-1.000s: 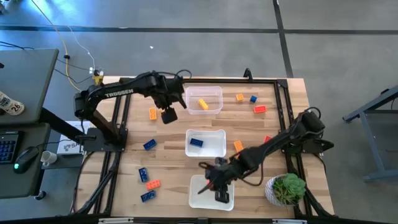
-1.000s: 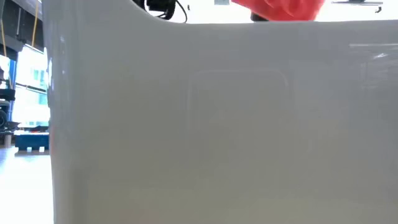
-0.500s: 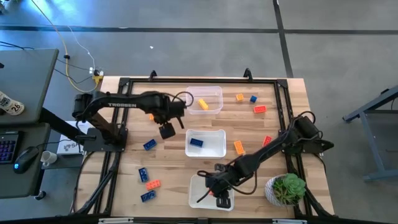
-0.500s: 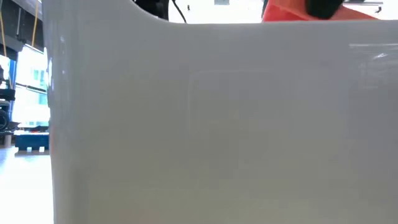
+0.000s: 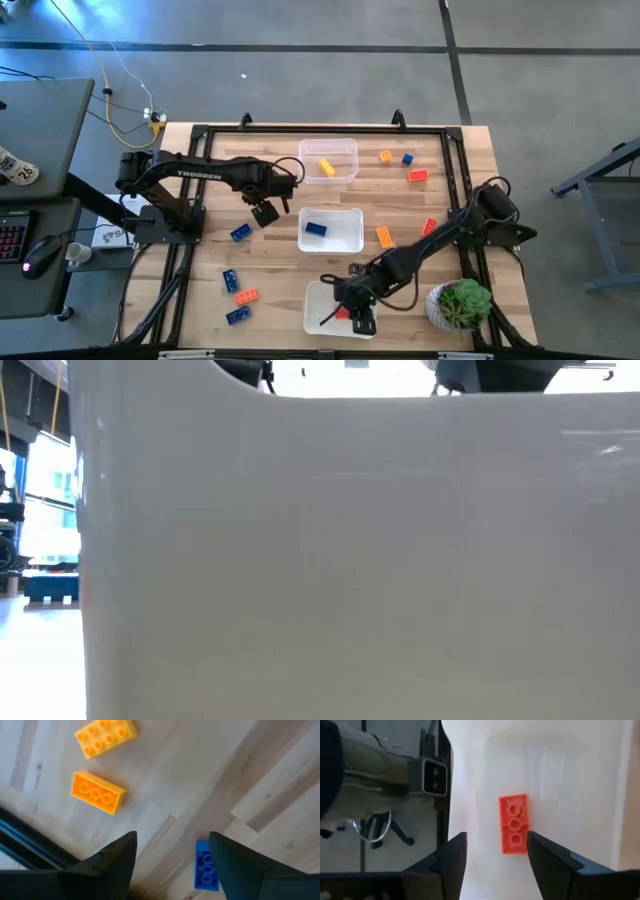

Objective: Sort & place blocks by color
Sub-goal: Put the yellow game piece into the transparent bin

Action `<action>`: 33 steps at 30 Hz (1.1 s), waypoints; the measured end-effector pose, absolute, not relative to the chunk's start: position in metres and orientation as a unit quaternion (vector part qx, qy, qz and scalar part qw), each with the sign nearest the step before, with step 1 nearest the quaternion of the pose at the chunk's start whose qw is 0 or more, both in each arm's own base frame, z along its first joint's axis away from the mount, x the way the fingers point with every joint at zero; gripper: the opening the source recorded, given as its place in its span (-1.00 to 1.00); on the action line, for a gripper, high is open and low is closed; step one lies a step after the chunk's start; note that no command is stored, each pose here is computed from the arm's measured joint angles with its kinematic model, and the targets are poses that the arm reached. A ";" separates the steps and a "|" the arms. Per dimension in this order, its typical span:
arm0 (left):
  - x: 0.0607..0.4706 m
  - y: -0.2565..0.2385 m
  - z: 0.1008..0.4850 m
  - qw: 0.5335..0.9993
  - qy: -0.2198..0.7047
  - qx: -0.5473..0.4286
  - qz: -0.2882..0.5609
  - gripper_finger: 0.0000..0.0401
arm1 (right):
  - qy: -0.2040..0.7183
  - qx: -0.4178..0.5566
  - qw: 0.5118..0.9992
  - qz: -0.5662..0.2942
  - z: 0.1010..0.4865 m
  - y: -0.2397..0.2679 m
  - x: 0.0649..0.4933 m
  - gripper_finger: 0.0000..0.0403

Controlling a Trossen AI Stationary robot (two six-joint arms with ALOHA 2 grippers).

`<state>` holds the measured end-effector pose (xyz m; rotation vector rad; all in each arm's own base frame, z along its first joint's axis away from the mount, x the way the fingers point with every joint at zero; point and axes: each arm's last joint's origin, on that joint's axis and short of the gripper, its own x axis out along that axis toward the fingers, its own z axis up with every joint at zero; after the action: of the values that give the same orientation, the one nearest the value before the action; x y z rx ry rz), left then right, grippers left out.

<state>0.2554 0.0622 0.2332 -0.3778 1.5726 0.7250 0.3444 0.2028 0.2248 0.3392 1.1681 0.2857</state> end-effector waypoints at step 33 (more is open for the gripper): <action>0.211 0.160 0.233 0.561 0.632 -0.306 0.439 0.17 | 0.457 0.118 0.876 -0.103 0.316 -0.023 0.329 -0.04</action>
<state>0.2108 0.1597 0.2330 -0.7208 1.4897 1.0342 0.3285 -0.0227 0.3162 0.2461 0.9541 -0.2155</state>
